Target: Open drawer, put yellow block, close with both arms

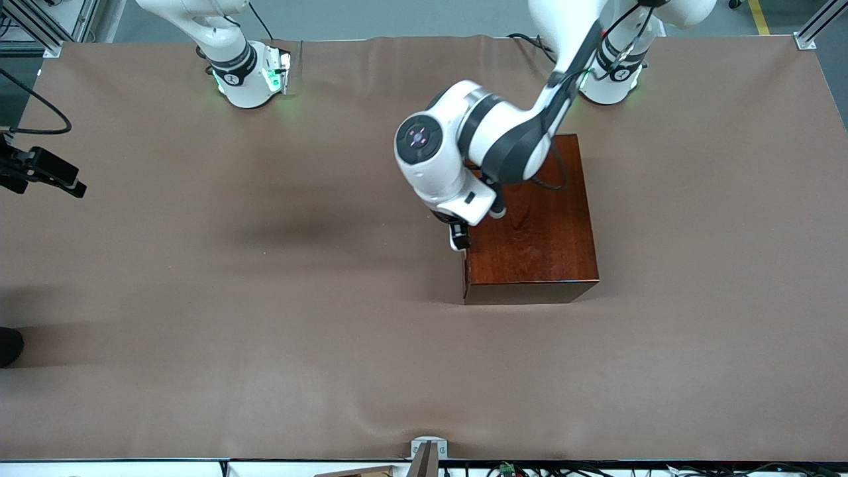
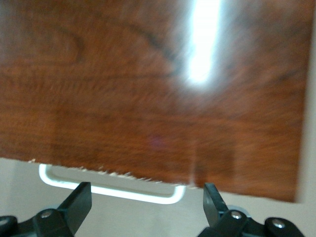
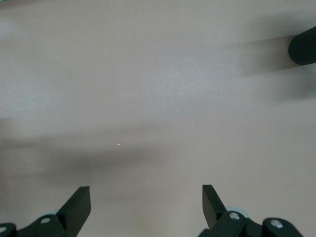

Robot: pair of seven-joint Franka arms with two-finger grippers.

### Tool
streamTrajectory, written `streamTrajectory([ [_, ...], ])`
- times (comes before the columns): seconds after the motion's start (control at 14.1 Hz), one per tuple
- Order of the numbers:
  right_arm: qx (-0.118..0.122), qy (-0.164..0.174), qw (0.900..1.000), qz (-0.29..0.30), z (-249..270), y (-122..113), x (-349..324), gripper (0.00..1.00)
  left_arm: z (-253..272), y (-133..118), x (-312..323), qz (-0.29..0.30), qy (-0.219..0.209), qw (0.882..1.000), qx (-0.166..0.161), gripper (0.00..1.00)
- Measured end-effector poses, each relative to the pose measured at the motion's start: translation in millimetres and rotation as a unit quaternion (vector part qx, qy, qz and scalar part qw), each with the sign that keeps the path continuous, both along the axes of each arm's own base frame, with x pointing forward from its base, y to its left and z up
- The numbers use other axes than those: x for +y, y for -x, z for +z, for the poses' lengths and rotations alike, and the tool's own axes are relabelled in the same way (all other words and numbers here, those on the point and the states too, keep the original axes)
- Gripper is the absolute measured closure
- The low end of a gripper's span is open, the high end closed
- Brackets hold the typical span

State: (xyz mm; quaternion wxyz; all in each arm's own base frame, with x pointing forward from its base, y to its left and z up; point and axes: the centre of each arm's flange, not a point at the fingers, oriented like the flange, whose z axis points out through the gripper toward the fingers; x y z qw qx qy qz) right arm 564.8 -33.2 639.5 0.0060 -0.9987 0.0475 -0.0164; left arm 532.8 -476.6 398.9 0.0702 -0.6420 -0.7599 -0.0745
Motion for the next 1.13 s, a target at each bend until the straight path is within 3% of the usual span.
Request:
streamTrajectory([
  [0.21, 0.0, 0.0, 1.0, 0.0, 0, 0, 0, 0.0, 49, -28, 44, 0.034, 0.009, 0.999, -0.035, 0.0],
  [0.35, 0.0, 0.0, 1.0, 0.0, 0, 0, 0, 0.0, 62, -47, 75, 0.04, 0.012, 0.998, -0.039, 0.0],
  [0.64, 0.0, 0.0, 1.0, 0.0, 0, 0, 0, 0.0, 55, -86, 146, 0.014, 0.006, 1.0, -0.014, 0.0],
  [1.13, 0.0, 0.0, 1.0, 0.0, 0, 0, 0, 0.0, 48, -129, 251, -0.015, 0.007, 1.0, 0.016, 0.0],
])
